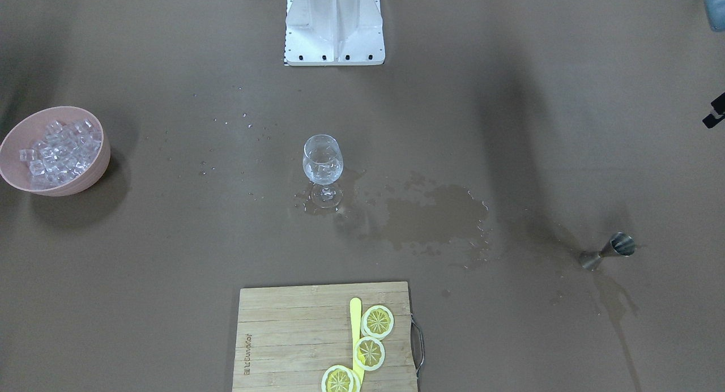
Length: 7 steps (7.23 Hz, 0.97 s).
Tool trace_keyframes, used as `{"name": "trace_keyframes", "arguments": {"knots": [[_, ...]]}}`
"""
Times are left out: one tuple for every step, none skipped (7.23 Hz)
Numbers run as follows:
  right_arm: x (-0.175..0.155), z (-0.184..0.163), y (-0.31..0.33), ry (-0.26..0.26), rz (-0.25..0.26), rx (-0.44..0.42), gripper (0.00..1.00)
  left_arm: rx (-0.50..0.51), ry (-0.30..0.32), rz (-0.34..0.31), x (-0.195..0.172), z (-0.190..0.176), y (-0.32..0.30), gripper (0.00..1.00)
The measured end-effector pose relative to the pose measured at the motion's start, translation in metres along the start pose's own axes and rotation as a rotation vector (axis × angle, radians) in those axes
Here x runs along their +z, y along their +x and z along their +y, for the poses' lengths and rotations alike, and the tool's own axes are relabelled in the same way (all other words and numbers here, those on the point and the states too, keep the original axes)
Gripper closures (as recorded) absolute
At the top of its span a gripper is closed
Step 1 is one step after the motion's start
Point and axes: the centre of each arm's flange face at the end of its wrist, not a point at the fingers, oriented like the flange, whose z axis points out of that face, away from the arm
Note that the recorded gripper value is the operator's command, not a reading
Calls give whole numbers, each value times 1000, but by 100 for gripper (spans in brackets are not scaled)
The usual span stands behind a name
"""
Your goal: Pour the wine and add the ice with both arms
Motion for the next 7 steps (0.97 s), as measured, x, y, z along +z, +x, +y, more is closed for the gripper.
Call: {"name": "trace_keyframes", "arguments": {"knots": [[-1, -2, 0, -1, 5, 0, 0, 37, 4, -6, -1, 0, 1, 2], [-1, -2, 0, -4, 8, 2, 0, 117, 1, -16, 2, 0, -1, 2], [0, -2, -1, -13, 11, 5, 0, 196, -2, -39, 6, -1, -8, 2], [3, -10, -4, -48, 30, 15, 0, 241, 3, -67, 6, -1, -13, 2], [4, -26, -6, -98, 67, 30, 0, 268, 26, -68, -5, -1, -9, 2], [-2, -39, -13, -123, 90, 34, 0, 282, 49, -41, -20, -2, -2, 2], [-16, -42, -27, -114, 91, 23, 0, 273, 39, -11, -19, -2, -5, 2]]}}
